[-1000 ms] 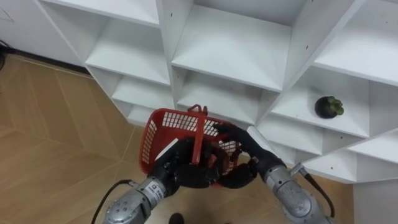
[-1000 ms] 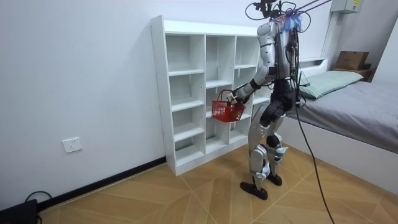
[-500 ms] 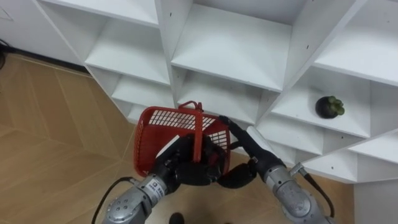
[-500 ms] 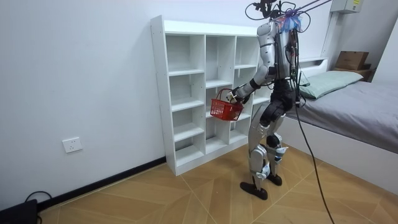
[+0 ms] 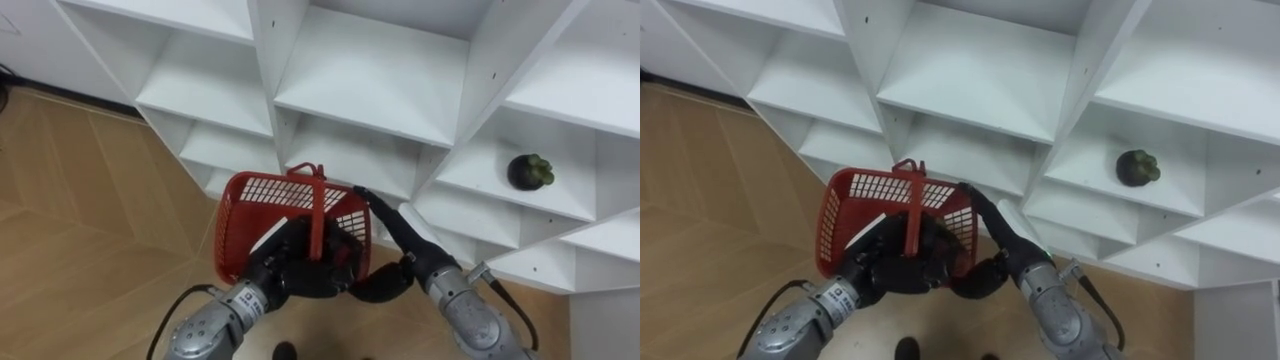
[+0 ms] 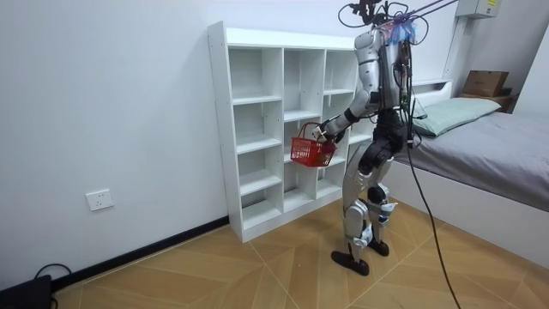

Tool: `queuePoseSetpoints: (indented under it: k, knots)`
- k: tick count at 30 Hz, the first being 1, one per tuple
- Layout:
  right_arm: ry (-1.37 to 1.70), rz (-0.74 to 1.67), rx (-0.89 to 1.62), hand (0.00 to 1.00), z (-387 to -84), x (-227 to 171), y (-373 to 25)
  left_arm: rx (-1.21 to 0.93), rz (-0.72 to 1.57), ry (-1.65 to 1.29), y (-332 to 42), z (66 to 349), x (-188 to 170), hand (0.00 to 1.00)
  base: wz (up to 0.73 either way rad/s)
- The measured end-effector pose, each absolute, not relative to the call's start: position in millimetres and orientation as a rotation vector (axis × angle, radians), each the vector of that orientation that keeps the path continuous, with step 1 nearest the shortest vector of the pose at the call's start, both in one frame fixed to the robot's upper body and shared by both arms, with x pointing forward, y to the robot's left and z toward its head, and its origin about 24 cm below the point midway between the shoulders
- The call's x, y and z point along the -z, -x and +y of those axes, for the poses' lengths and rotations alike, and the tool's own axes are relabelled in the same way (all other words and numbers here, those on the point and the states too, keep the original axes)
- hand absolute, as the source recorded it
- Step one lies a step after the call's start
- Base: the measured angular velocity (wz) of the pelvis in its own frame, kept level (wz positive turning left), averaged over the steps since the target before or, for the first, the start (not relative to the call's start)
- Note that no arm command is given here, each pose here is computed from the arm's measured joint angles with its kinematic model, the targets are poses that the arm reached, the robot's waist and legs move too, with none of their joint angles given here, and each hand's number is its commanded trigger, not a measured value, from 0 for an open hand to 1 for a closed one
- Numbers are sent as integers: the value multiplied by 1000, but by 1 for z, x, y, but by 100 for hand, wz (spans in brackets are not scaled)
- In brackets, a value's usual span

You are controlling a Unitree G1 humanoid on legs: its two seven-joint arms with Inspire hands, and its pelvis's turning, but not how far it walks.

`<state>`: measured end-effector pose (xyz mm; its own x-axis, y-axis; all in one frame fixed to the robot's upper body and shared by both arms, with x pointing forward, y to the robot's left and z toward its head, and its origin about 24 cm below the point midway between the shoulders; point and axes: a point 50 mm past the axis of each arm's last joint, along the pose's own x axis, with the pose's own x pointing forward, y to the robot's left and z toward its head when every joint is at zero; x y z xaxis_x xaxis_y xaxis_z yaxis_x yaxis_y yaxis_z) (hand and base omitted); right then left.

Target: Collect fruits from the closet

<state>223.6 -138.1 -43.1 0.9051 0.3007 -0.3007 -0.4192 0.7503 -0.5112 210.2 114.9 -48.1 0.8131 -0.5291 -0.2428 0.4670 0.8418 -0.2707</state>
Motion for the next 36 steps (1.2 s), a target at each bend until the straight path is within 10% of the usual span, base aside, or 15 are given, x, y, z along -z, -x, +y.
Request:
queuePoseSetpoints:
  k: [36]
  knots:
    - [359, 182, 17, 0, -173, 41, -207, 184, 460, 70, -190, 157, 78, 100, -5]
